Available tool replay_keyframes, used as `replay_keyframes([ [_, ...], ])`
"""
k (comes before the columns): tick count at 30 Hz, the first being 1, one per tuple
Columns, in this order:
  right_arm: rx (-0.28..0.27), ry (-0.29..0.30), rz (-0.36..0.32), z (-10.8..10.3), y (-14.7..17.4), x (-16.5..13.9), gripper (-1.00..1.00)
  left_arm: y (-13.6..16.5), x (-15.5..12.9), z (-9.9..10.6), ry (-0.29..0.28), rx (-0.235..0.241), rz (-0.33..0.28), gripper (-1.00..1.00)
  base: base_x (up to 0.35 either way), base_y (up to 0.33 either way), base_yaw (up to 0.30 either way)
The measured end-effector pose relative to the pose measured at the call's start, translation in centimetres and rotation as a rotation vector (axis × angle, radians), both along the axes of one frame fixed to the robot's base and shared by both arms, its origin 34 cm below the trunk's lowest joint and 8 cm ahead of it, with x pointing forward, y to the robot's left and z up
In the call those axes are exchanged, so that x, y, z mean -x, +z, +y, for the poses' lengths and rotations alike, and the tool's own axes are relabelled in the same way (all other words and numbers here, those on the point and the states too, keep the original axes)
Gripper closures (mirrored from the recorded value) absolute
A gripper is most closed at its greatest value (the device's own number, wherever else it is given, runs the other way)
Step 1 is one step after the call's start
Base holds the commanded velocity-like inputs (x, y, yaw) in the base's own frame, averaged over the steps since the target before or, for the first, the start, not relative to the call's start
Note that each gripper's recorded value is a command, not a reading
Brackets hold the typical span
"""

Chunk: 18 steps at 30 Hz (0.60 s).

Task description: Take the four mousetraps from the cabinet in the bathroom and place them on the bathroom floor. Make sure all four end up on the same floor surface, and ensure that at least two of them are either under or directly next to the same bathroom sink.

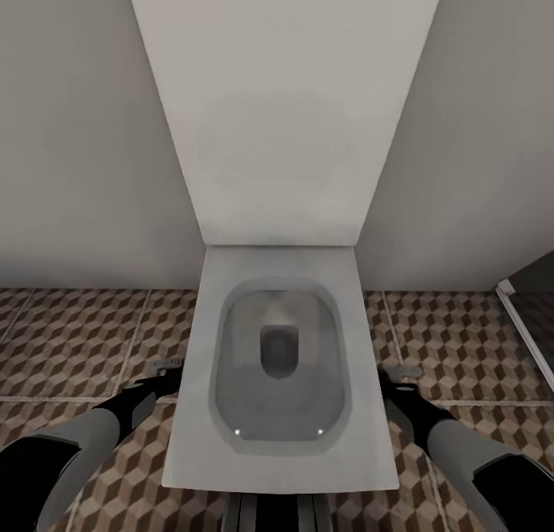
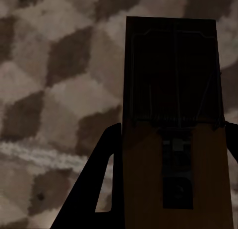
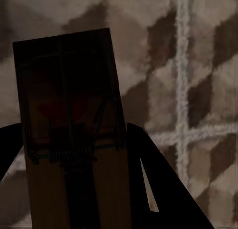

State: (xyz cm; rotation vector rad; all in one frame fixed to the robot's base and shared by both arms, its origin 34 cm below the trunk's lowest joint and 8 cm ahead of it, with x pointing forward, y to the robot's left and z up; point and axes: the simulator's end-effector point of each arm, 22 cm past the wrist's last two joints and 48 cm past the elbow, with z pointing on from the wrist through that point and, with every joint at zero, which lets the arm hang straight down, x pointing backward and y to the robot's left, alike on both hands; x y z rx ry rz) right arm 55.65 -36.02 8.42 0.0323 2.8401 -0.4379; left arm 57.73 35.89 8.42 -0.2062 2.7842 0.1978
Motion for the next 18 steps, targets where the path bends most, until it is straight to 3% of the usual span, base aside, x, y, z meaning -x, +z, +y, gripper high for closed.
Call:
replay_keyframes([
  [6,0.018,-0.007,0.009,-1.5,-0.2,1.2,1.00,0.0,0.1,0.0,-0.001,0.000,0.002,1.00,0.000,0.000,0.000],
  [18,0.018,-0.008,0.007,-1.9,-0.3,1.5,1.00,-0.3,1.2,0.9,0.005,-0.010,0.020,1.00,0.000,0.000,0.000],
])
